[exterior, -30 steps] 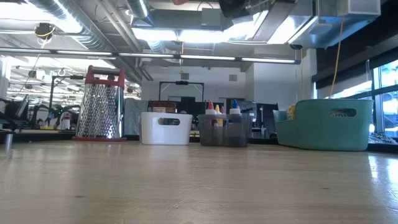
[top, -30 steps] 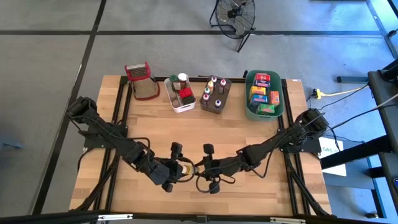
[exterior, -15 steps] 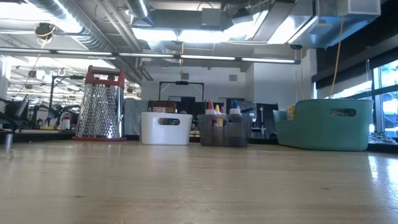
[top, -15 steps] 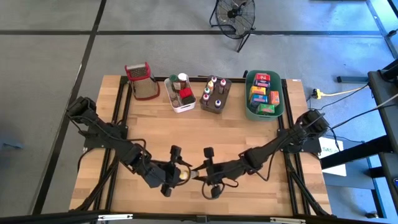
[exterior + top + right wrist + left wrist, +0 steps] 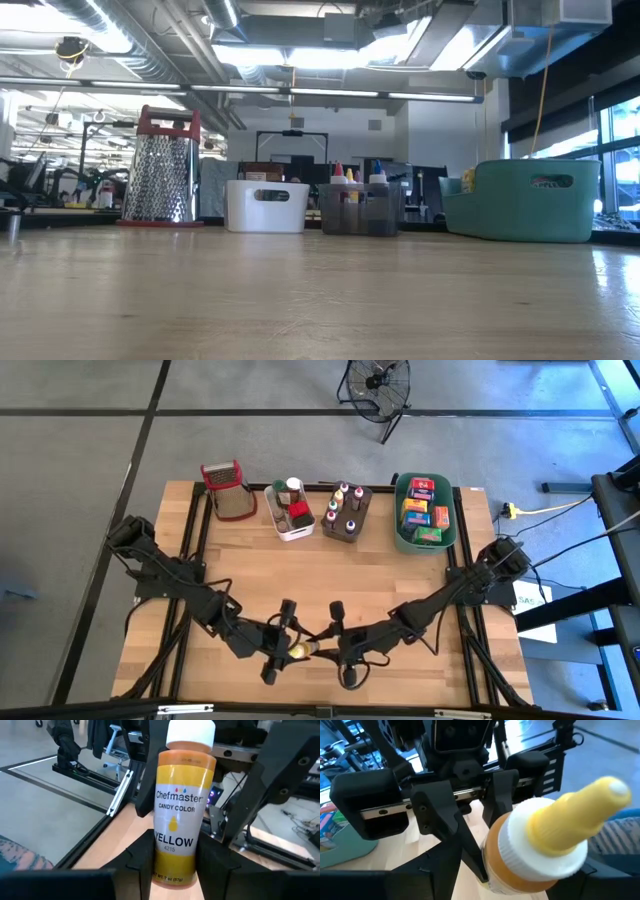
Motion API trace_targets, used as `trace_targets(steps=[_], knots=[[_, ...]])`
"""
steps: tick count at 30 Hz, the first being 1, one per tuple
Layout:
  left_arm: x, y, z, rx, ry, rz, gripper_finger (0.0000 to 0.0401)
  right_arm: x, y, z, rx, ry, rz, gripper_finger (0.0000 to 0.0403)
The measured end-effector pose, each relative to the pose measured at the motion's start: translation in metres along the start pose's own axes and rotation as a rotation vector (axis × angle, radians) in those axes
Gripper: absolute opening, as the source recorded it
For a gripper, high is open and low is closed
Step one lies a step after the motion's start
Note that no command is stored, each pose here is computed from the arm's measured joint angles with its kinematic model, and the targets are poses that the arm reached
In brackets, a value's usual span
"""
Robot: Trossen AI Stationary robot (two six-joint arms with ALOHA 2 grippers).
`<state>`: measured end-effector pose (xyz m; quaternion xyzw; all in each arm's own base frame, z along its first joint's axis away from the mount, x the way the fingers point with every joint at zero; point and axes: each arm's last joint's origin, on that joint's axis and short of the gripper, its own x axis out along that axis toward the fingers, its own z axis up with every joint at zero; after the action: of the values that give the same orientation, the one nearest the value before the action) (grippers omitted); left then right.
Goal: Pick & Place Kitchen Items
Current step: Put the yellow coloring bottle into the black transparent bin
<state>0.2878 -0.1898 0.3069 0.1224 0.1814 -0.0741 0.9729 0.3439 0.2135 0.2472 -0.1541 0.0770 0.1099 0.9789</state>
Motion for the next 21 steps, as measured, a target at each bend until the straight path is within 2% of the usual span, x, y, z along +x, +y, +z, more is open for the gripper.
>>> trace_targets(steps=[8,12,17,21], knots=[[0.0,-0.01,0.011,0.062,-0.126,-0.055,0.0235,-0.007,0.013,0.011,-0.131,-0.074,-0.02,0.0119],[-0.002,-0.012,0.018,0.056,-0.199,-0.083,0.0233,-0.012,0.021,0.021,-0.209,-0.154,-0.03,0.012],[-0.002,-0.012,0.023,0.068,-0.264,-0.159,0.0235,-0.015,0.024,0.026,-0.241,-0.204,-0.03,0.012],[0.0,-0.01,0.026,0.064,-0.296,-0.164,0.0234,-0.014,0.022,0.026,-0.238,-0.21,-0.039,0.012]])
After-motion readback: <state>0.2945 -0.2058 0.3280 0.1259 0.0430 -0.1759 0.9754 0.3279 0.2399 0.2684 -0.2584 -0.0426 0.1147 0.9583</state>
